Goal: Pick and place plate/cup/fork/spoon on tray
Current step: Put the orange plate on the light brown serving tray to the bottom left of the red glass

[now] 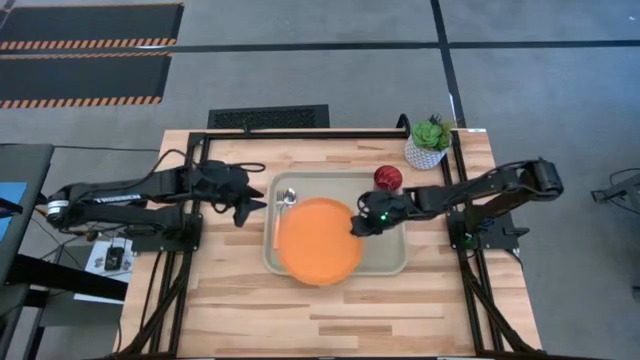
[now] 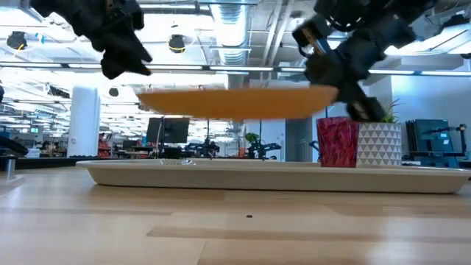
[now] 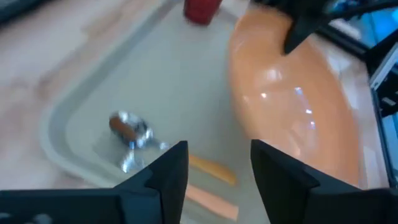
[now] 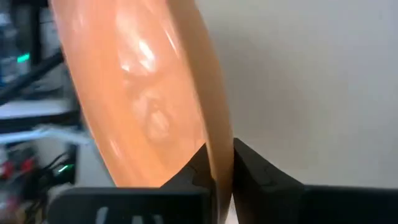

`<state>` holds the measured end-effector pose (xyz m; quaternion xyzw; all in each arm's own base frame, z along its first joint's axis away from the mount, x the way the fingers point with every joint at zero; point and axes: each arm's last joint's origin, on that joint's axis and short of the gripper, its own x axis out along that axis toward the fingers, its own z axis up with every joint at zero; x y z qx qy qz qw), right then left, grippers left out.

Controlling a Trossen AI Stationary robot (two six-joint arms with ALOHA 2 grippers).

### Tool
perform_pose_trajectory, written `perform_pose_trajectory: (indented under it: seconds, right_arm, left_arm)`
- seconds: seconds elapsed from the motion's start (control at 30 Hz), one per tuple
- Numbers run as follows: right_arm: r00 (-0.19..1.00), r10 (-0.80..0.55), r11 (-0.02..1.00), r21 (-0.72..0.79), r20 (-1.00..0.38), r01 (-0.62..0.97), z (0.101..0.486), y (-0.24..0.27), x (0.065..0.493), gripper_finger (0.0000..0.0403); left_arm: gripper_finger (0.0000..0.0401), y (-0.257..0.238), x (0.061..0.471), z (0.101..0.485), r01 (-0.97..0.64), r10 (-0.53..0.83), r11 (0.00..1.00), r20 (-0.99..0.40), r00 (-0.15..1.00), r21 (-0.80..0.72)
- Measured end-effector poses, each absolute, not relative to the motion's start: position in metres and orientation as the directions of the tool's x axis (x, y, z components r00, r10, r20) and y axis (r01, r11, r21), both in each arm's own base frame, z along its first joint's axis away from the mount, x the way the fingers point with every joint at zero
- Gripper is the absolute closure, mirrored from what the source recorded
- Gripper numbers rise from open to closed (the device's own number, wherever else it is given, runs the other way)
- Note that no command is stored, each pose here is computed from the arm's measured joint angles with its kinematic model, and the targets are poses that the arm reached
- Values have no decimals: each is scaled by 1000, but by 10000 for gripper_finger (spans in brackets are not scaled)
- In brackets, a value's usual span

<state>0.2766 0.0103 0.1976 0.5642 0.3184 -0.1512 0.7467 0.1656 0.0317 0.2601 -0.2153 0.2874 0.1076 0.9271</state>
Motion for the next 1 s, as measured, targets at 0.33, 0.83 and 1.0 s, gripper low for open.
perform_pose_trajectory:
  seconds: [0.33, 0.83, 1.0]
  right_arm:
    - [648, 47, 251, 637, -760, 728, 189, 15, 264, 378]
    - [501, -163, 228, 461, -850, 857, 174, 4, 255, 376]
    - [443, -167, 211, 407, -881, 889, 158, 4, 258, 360]
  left_arm:
    - [269, 29, 163, 244, -189, 37, 930, -430, 902, -317]
    - [345, 28, 164, 215, -96, -3, 968, -390, 921, -234]
    - [358, 24, 164, 215, -70, -11, 978, -388, 922, -195]
